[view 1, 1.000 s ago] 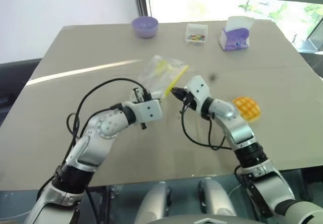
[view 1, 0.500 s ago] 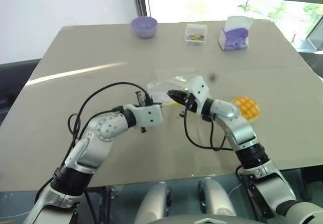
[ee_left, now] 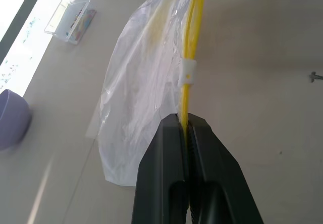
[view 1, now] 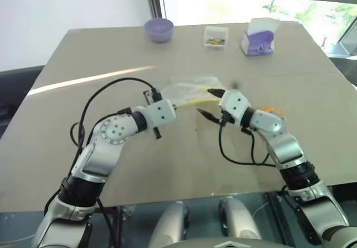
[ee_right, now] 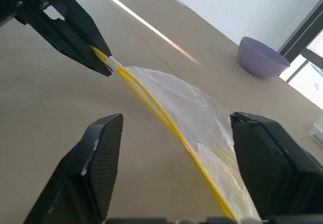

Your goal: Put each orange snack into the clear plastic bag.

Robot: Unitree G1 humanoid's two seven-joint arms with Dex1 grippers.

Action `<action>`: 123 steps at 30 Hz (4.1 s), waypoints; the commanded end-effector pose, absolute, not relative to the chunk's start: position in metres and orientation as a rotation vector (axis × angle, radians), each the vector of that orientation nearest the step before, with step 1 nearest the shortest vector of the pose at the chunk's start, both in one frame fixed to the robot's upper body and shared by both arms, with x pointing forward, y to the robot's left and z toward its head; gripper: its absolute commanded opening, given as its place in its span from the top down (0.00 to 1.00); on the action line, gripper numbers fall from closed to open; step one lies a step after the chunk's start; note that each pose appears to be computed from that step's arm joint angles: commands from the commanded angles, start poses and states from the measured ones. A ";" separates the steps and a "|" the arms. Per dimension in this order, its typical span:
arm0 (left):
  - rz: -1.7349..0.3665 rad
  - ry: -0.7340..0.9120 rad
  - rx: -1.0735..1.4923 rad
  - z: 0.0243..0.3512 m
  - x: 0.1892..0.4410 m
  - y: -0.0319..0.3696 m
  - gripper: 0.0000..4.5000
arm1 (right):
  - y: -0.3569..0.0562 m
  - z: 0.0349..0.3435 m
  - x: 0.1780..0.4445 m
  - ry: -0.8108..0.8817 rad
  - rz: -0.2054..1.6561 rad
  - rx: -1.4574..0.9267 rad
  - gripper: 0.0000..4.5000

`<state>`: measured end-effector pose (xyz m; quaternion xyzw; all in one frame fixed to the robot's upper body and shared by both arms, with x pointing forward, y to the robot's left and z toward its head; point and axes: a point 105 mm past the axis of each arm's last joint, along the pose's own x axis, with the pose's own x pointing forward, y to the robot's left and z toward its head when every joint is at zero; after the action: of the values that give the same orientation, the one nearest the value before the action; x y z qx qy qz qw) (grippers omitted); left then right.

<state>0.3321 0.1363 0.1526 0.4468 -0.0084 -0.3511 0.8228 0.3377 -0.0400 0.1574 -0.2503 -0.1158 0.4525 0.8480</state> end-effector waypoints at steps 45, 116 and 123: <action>-0.768 -0.110 0.990 0.169 0.325 0.124 1.00 | -0.015 0.177 0.335 -0.403 0.879 -0.640 0.33; -0.783 -0.126 1.018 0.165 0.326 0.121 1.00 | -0.023 0.191 0.332 -0.465 0.935 -0.799 0.33; -0.784 -0.132 1.022 0.165 0.325 0.120 1.00 | -0.027 0.191 0.339 -0.445 0.915 -0.814 0.33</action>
<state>0.3267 0.1214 0.1572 0.4698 -0.0427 -0.3720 0.7994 0.3376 -0.0257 0.1722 -0.3740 -0.1784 0.4410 0.7961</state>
